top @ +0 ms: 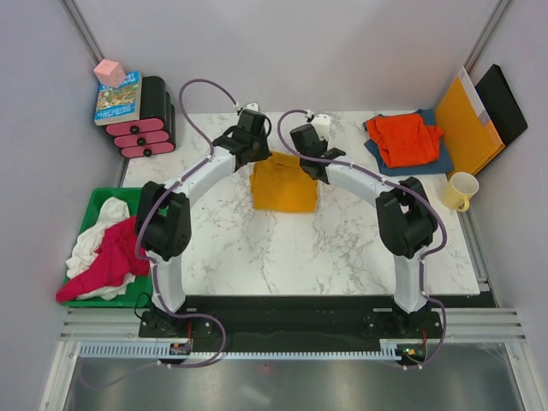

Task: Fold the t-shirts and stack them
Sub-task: Fold the tshirt

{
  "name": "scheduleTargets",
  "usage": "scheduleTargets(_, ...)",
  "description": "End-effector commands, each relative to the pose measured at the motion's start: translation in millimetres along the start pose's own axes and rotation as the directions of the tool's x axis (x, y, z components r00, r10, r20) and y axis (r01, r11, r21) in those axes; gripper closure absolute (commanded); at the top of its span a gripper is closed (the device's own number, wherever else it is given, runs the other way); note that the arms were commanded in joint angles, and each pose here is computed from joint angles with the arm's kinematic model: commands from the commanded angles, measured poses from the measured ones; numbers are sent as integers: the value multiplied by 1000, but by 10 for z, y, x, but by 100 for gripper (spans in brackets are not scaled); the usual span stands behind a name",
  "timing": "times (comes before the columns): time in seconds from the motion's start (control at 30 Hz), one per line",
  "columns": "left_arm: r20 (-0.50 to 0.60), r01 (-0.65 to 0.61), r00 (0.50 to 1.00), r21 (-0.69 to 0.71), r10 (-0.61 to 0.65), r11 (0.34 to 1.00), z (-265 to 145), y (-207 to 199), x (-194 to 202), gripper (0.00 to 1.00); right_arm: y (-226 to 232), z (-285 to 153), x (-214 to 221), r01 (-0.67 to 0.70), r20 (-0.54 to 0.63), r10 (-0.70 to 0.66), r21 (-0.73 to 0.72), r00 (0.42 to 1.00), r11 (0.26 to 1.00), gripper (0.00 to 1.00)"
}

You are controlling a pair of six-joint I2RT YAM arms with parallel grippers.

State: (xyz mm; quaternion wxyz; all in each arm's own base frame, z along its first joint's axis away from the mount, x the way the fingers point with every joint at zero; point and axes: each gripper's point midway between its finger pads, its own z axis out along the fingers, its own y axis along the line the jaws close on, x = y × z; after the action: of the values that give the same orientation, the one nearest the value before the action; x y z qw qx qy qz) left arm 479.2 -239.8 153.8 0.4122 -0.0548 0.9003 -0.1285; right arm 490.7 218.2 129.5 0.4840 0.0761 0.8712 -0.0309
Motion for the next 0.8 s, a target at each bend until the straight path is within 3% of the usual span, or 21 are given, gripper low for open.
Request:
scheduleTargets(0.0,-7,-24,1000,9,24,1000,278,5,-91,98,54,244,-33,-20,2,20,-21,1000,1000,100)
scheduleTargets(0.07,-23,-17,1000,-16,16,1000,369,94,-89,93,68,311,-59,-21,7,21,-34,1000,999,88)
scheduleTargets(0.1,-16,-10,1000,-43,9,999,419,144,-135,77,78,297,-113,-27,21,28,-40,999,999,75)
scheduleTargets(0.17,9,5,1000,-63,-5,998,361,175,-226,62,98,183,-315,-47,74,52,-72,996,996,61)
scheduleTargets(0.2,41,16,999,-62,-14,998,256,166,-326,48,108,129,-370,-50,88,58,-83,994,995,48)
scheduleTargets(0.27,56,32,998,-46,-30,998,137,145,-374,34,124,-35,-527,-64,112,76,-109,991,992,34)
scheduleTargets(0.4,73,72,995,-2,-72,997,-164,79,-396,29,274,-373,-375,-36,99,53,-165,994,986,31)
scheduleTargets(0.43,64,77,995,14,-78,997,-178,56,-344,29,336,-439,-338,-42,85,61,-202,995,979,32)
scheduleTargets(0.5,20,59,998,49,-60,997,-145,-12,-92,34,402,-440,-100,-56,42,68,-232,997,971,55)
scheduleTargets(0.53,2,52,999,53,-52,997,-114,-18,5,39,438,-407,8,-59,20,66,-246,998,968,67)
scheduleTargets(0.57,-44,46,998,74,-43,996,-70,-41,176,54,458,-367,102,-66,0,68,-246,998,967,89)
scheduleTargets(0.67,-136,53,990,99,-40,994,89,-86,516,75,497,-151,385,-41,-53,29,-223,998,974,99)
scheduleTargets(0.77,-228,69,973,106,-43,992,261,-78,834,82,520,42,690,-16,-121,-9,-205,993,979,100)
